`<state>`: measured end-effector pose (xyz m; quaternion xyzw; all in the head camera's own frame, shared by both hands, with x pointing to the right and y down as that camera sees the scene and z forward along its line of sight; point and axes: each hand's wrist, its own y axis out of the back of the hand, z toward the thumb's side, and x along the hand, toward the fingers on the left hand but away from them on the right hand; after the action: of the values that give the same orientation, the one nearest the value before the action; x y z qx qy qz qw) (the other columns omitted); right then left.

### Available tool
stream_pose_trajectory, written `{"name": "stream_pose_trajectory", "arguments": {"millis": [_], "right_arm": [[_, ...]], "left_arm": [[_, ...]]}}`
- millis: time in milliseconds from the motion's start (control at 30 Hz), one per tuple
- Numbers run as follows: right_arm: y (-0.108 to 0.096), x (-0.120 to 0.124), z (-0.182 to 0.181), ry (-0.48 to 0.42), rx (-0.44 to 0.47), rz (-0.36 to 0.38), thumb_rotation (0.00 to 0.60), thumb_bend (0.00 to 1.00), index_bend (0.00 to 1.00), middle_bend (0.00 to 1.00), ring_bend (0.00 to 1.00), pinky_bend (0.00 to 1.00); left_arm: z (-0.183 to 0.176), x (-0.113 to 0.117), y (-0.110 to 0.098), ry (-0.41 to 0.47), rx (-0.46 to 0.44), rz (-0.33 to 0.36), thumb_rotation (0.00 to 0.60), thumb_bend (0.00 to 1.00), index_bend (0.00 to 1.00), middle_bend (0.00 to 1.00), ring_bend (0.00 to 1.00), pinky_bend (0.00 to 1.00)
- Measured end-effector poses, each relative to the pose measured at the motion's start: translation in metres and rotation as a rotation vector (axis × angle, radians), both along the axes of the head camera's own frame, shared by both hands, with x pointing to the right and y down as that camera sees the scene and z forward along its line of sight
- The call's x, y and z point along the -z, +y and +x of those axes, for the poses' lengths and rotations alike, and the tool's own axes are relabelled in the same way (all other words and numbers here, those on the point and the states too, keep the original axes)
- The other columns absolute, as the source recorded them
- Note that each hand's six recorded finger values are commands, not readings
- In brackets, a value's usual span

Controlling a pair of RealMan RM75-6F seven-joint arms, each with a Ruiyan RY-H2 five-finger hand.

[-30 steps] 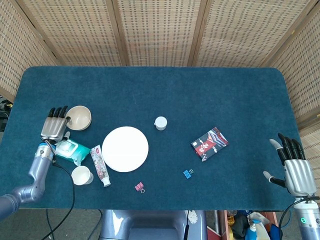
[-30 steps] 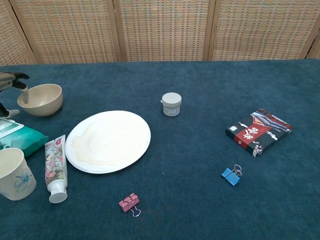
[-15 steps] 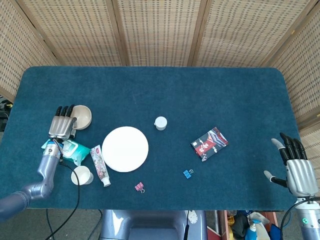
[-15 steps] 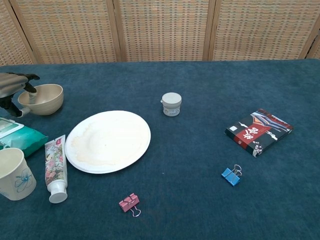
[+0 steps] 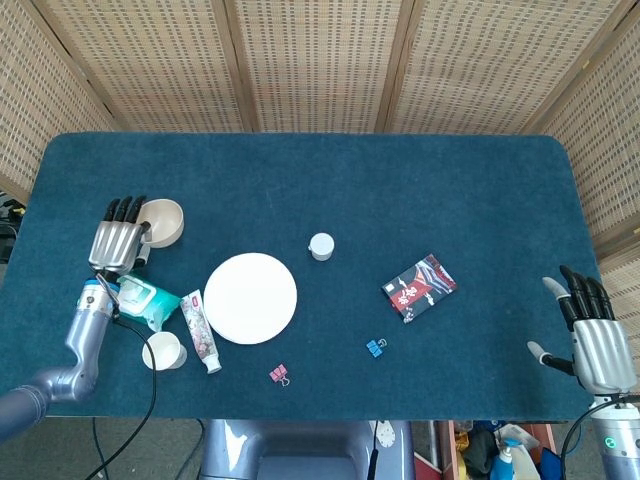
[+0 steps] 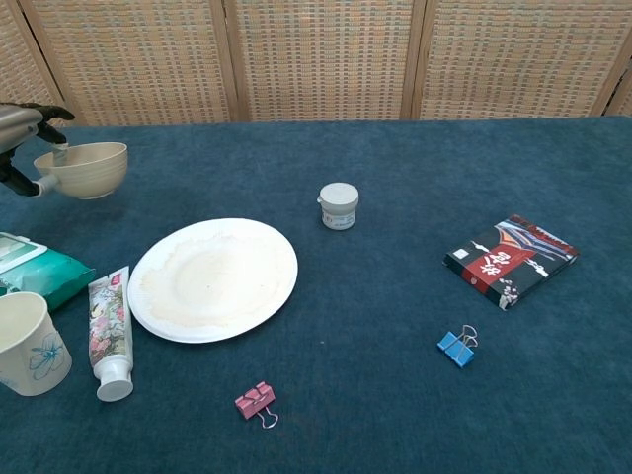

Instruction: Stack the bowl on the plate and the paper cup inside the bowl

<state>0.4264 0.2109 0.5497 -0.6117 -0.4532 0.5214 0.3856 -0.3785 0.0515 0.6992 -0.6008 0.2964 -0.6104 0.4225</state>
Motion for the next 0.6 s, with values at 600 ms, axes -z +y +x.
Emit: {"name": "stream_pose_trajectory", "arguments": {"millis": [600], "right_arm": [[0.000, 0.001, 0.001, 0.000, -0.002, 0.001, 0.600, 0.13, 0.10, 0.00, 0.00, 0.00]], "left_arm": [[0.100, 0.048, 0.041, 0.259, -0.264, 0.034, 0.600, 0.46, 0.64, 0.06, 0.00, 0.05]]}}
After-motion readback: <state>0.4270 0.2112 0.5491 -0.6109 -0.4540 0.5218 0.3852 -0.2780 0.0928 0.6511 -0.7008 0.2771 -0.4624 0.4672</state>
